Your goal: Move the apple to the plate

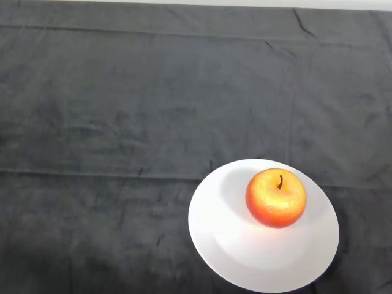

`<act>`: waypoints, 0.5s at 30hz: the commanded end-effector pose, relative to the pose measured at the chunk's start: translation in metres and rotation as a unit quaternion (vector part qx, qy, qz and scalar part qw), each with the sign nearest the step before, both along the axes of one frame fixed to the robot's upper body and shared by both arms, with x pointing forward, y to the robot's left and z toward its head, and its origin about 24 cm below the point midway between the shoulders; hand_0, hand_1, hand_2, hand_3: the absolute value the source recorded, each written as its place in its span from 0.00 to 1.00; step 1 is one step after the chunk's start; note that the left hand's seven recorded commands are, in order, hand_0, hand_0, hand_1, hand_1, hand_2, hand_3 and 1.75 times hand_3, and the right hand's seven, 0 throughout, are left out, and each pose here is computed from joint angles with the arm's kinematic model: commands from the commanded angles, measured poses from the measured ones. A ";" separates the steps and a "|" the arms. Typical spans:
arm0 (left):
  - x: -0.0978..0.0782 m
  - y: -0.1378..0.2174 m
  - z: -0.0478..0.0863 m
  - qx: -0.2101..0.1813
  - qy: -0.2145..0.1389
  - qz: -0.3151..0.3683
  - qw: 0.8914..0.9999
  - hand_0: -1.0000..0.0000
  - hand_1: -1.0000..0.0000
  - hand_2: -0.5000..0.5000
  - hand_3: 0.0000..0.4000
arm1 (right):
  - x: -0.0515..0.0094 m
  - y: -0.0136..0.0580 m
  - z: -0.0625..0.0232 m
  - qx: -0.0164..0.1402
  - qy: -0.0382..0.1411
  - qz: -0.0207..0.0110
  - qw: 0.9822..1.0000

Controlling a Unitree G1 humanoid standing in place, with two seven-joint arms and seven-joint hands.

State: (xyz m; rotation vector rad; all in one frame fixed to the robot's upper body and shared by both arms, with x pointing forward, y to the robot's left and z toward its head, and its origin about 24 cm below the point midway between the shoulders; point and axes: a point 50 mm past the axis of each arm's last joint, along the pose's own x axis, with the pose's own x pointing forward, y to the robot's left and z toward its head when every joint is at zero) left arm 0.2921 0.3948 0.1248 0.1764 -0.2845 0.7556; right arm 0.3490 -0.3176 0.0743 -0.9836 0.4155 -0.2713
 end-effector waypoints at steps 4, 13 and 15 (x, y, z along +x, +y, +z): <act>-0.015 0.015 0.004 0.009 0.000 0.022 1.000 1.00 1.00 0.50 0.00 | -0.0096 -0.0072 -0.0129 0.006 0.023 -0.018 1.000; -0.014 0.015 0.005 0.004 -0.003 0.023 1.000 1.00 1.00 0.50 0.00 | -0.0096 -0.0072 -0.0129 0.006 0.023 -0.018 1.000; -0.014 0.016 0.005 0.003 -0.004 0.023 1.000 1.00 1.00 0.50 0.00 | -0.0096 -0.0072 -0.0129 0.006 0.023 -0.018 1.000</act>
